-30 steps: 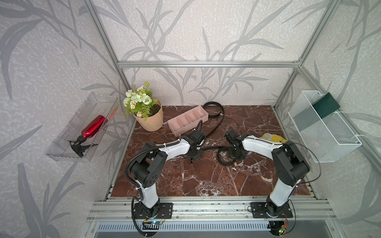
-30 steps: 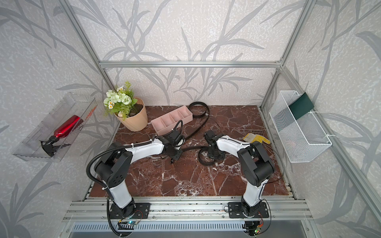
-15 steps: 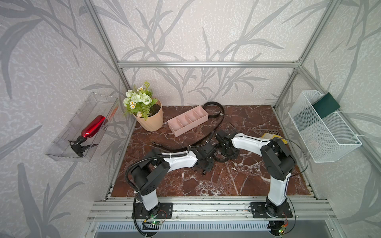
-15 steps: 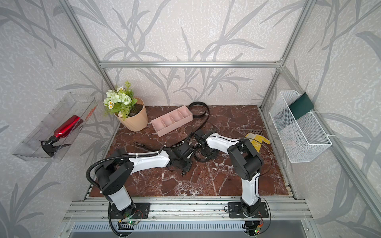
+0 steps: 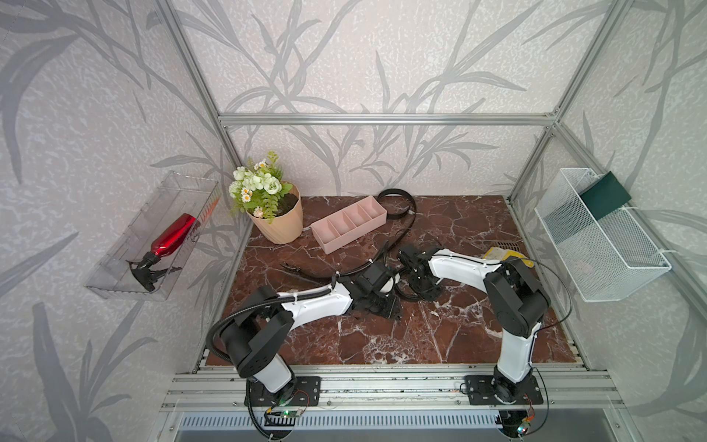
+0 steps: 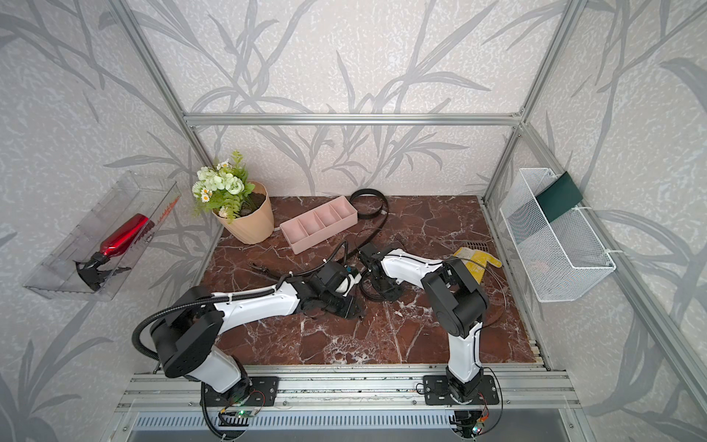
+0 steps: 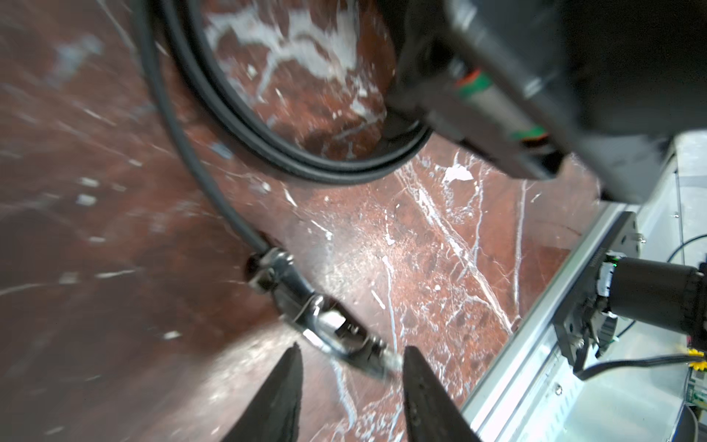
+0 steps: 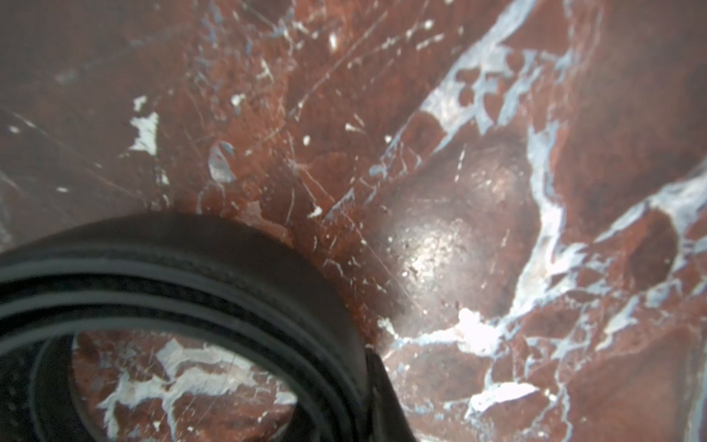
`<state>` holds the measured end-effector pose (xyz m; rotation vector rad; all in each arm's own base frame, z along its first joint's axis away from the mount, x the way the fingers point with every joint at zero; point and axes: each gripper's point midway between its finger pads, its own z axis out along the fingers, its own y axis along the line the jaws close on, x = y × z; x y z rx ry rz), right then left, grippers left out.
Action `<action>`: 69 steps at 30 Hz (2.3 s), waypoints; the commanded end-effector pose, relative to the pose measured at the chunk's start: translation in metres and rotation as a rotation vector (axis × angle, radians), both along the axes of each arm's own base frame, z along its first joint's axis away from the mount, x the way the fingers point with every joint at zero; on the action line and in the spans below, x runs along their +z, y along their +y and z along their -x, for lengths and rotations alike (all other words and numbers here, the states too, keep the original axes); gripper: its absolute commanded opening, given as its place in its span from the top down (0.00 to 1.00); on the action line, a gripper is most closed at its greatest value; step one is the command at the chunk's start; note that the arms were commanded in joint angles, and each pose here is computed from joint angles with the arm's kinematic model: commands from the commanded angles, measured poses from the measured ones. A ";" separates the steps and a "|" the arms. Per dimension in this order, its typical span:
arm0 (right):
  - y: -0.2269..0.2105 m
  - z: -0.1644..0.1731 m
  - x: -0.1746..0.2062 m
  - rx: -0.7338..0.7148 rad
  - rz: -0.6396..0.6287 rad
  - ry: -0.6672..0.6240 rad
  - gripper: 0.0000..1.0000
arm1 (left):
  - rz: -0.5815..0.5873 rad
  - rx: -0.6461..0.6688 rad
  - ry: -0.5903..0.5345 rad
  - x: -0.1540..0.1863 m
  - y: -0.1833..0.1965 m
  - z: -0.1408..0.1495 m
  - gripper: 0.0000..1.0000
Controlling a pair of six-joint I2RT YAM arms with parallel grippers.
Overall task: Place the belts into the storage roll
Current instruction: Roll the belt at the center of the board.
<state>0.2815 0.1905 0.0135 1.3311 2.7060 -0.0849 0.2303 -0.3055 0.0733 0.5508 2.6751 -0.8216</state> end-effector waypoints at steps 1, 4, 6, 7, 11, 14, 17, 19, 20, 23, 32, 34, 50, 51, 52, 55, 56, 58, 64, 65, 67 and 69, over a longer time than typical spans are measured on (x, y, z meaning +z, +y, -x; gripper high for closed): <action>0.005 0.032 -0.017 -0.035 -0.020 0.151 1.00 | -0.006 0.050 -0.101 0.034 0.030 -0.030 0.51; 0.005 0.032 -0.017 -0.024 -0.021 0.154 1.00 | 0.029 0.141 -0.195 0.048 0.049 -0.069 0.45; 0.005 0.029 -0.017 -0.016 -0.025 0.147 1.00 | 0.089 0.152 -0.212 0.052 0.044 -0.091 0.43; 0.006 0.028 -0.017 -0.013 -0.026 0.146 1.00 | 0.117 0.137 -0.210 0.054 0.037 -0.098 0.42; 0.006 0.024 -0.015 -0.005 -0.031 0.139 1.00 | 0.182 0.022 -0.120 0.039 0.001 -0.116 0.15; 0.005 0.021 -0.014 -0.001 -0.035 0.140 1.00 | 0.229 0.024 -0.106 0.027 -0.012 -0.128 0.01; 0.003 0.020 -0.013 -0.004 -0.037 0.140 1.00 | 0.217 0.026 -0.059 0.014 -0.017 -0.133 0.01; 0.001 0.020 -0.014 -0.003 -0.037 0.142 1.00 | 0.180 0.027 -0.018 0.003 -0.015 -0.133 0.01; 0.001 0.021 -0.014 -0.005 -0.038 0.146 1.00 | 0.166 0.029 -0.002 -0.002 -0.014 -0.132 0.01; 0.002 0.020 -0.015 -0.004 -0.047 0.147 1.00 | 0.113 0.033 0.037 -0.015 -0.008 -0.125 0.02; 0.009 0.020 -0.017 -0.001 -0.067 0.142 1.00 | 0.051 0.119 0.097 -0.035 -0.016 -0.099 0.32; 0.011 0.022 -0.016 0.002 -0.073 0.137 1.00 | 0.041 0.123 0.093 -0.036 -0.022 -0.094 0.32; 0.043 0.065 -0.025 -0.108 -0.249 0.164 1.00 | -0.167 0.447 0.123 -0.058 0.004 -0.061 0.42; 0.045 0.068 -0.025 -0.107 -0.260 0.166 1.00 | -0.179 0.450 0.118 -0.059 0.005 -0.060 0.46; 0.047 0.071 -0.025 -0.107 -0.266 0.170 1.00 | -0.189 0.456 0.118 -0.061 0.006 -0.060 0.50; 0.050 0.080 -0.023 -0.106 -0.288 0.171 1.00 | -0.199 0.458 0.122 -0.066 0.005 -0.062 0.61; 0.050 0.083 -0.023 -0.105 -0.292 0.172 1.00 | -0.199 0.455 0.123 -0.068 0.004 -0.062 0.66; 0.049 0.087 -0.022 -0.104 -0.298 0.170 1.00 | -0.208 0.452 0.130 -0.072 0.003 -0.062 0.71; 0.038 0.092 -0.011 -0.106 -0.349 0.120 0.80 | -0.253 0.413 0.134 -0.079 0.003 -0.060 1.00; 0.032 0.092 -0.003 -0.090 -0.351 0.097 0.69 | -0.267 0.403 0.132 -0.080 0.004 -0.060 1.00; 0.013 0.094 0.020 -0.065 -0.317 0.049 0.46 | -0.289 0.382 0.131 -0.080 0.005 -0.059 1.00; -0.007 0.090 0.048 -0.034 -0.329 -0.018 0.35 | -0.309 0.356 0.126 -0.080 0.007 -0.059 1.00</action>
